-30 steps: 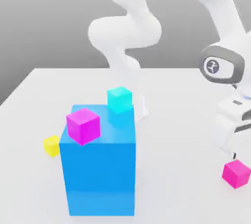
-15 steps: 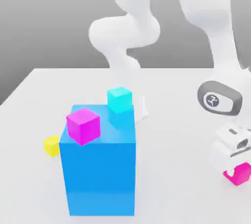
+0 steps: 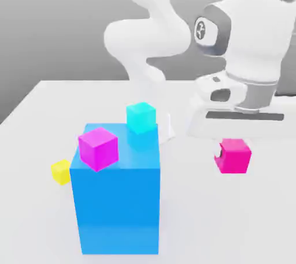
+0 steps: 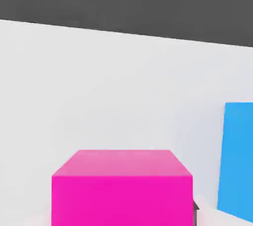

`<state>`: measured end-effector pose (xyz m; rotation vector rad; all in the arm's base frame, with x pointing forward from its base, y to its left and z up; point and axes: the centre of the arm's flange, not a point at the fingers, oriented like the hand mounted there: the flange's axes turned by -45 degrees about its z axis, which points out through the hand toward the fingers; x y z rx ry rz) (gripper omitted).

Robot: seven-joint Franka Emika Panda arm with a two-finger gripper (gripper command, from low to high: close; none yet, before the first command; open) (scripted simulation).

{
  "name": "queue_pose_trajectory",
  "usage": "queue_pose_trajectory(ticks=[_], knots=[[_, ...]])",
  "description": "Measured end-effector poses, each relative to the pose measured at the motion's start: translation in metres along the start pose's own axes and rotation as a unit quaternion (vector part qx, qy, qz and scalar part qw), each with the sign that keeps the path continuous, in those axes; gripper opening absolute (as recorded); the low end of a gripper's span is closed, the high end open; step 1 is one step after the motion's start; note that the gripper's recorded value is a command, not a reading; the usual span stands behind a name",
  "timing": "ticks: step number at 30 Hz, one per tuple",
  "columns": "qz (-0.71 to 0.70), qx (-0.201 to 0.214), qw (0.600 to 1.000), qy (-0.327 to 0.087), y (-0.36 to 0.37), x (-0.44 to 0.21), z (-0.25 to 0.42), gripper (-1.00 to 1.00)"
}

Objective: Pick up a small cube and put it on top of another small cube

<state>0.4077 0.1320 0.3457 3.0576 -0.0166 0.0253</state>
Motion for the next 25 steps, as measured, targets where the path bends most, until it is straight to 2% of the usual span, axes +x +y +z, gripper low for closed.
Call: queue_pose_trajectory(ticks=[6, 13, 17, 18, 25], knots=[[0.101, 0.009, 0.995, -0.008, 0.078, -0.020, -0.053, -1.00], [0.204, 0.037, 0.978, -0.017, 0.149, -0.069, -0.100, -1.00], [0.215, 0.042, 0.976, -0.017, 0.152, -0.076, -0.059, -1.00], [0.215, 0.042, 0.975, -0.017, 0.152, -0.077, -0.048, 1.00], [0.216, 0.040, 0.976, -0.017, 0.152, -0.077, -0.048, 1.00]])
